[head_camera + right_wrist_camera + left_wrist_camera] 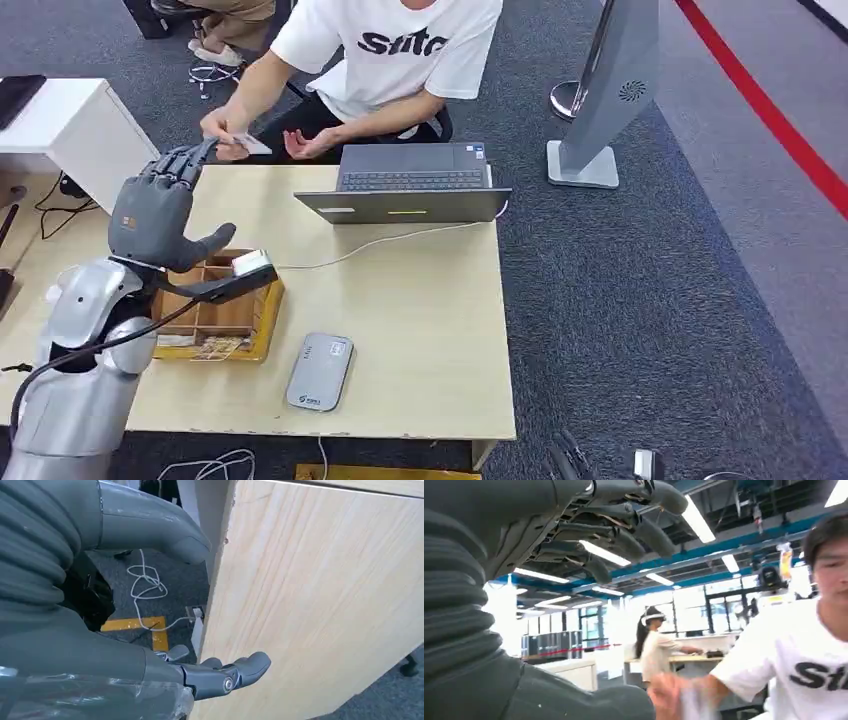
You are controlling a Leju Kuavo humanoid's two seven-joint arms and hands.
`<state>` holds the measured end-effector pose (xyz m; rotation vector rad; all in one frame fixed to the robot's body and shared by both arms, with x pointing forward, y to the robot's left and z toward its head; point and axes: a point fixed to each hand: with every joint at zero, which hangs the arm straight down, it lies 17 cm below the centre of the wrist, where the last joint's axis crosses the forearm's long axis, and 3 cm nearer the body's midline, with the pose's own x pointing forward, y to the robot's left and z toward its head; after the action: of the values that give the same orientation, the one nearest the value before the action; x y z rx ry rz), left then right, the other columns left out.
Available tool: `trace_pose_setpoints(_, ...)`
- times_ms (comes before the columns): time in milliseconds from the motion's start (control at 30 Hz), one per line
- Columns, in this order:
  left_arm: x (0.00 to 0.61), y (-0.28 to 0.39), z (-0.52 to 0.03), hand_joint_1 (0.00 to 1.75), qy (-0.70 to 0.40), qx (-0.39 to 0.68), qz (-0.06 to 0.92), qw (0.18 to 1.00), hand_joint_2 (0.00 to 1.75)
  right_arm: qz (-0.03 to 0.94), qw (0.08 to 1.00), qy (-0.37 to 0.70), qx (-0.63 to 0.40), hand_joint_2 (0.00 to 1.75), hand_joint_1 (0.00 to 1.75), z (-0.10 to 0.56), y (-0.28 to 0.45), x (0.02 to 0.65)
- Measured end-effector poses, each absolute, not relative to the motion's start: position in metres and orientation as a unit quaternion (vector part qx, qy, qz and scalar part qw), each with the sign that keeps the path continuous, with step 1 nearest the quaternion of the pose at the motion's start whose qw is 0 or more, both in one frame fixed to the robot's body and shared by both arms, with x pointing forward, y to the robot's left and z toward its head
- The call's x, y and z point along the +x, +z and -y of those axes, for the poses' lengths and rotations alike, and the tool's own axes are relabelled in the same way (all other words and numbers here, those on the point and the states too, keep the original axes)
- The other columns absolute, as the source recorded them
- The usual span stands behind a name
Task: Pass the card to the sensor for recognition and then transmit it.
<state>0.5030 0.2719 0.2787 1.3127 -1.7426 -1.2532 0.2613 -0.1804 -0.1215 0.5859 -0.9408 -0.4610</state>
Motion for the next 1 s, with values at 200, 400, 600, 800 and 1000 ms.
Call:
trace_pose_setpoints(200,0.467,0.242,-0.234,0.0,-0.547,0.421,0.664,0.287,1.75,0.438,0.833,-0.226,0.25,1.75,0.0,0.188,-0.123,0.261)
trace_pose_setpoints(400,0.451,0.227,-0.223,0.0,-0.586,0.396,0.653,0.27,1.75,0.448,0.827,-0.236,0.246,1.75,0.0,0.193,-0.116,0.266)
trace_pose_setpoints(600,0.425,0.18,-0.215,0.0,-0.647,0.344,0.622,0.278,1.75,0.451,0.826,-0.236,0.243,1.75,0.0,0.2,-0.116,0.266)
trace_pose_setpoints(800,0.403,0.145,-0.223,0.0,-0.67,0.335,0.596,0.291,1.75,0.451,0.827,-0.238,0.237,1.75,0.0,0.204,-0.116,0.265)
trace_pose_setpoints(1000,0.373,0.108,-0.232,0.0,-0.671,0.337,0.584,0.31,1.75,0.451,0.827,-0.241,0.231,1.75,0.0,0.206,-0.114,0.264)
